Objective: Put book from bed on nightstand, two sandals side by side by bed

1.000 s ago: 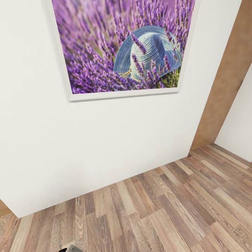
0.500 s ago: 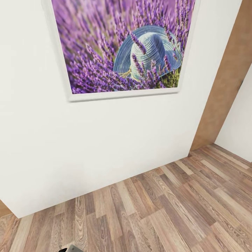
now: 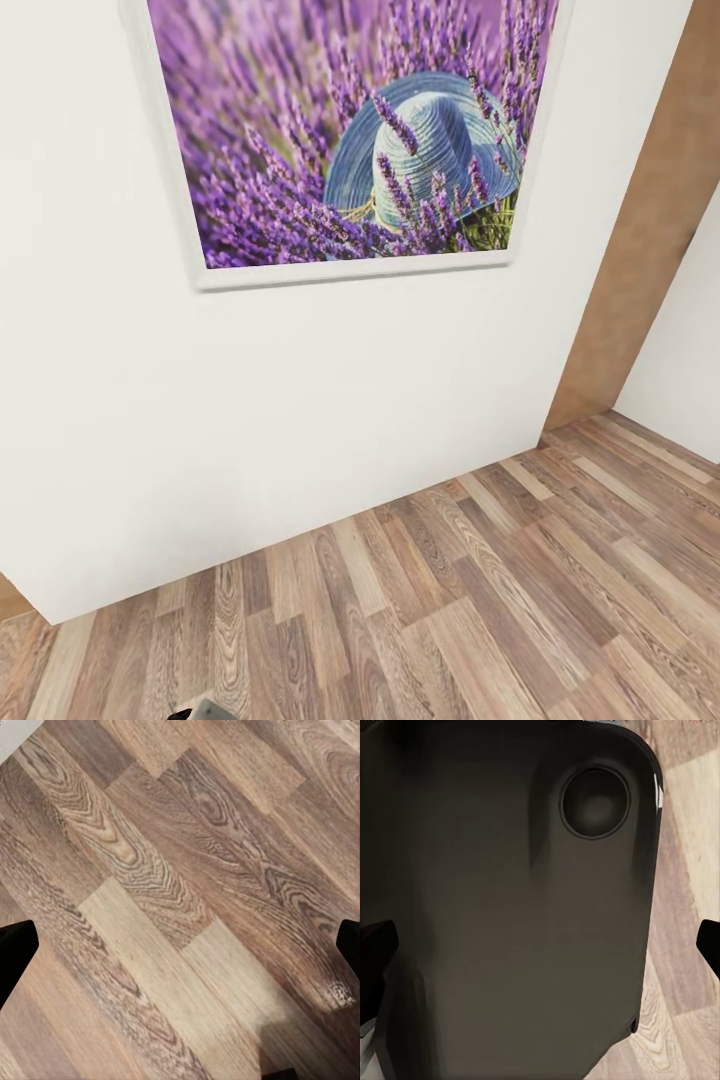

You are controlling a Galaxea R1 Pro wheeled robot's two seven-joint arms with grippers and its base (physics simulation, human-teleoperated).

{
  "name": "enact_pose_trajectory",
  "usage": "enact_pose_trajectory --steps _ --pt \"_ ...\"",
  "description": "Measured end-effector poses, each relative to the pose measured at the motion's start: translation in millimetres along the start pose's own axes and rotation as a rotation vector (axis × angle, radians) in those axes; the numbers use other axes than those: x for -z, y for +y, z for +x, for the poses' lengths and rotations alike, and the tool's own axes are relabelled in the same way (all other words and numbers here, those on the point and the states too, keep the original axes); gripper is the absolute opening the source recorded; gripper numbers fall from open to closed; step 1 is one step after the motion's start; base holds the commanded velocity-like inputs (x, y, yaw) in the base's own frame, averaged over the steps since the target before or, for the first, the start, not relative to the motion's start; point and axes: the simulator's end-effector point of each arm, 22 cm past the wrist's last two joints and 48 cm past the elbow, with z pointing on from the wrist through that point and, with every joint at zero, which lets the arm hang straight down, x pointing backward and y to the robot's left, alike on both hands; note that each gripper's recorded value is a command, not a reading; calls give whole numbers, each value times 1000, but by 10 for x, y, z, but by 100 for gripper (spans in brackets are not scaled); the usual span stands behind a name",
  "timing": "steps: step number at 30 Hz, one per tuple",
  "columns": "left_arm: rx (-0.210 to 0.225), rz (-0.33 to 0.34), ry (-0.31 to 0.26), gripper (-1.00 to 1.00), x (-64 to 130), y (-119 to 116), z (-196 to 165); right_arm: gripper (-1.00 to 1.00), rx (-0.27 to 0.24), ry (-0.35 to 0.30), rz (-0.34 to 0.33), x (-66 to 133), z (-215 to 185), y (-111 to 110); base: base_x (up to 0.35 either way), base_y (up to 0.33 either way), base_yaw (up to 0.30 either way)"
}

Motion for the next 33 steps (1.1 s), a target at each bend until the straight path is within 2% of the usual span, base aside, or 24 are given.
enact_pose_trajectory --steps 33 --pt "-22 9 0 100 -1 -35 0 100 -1 -4 0 0 -9 0 21 11 0"
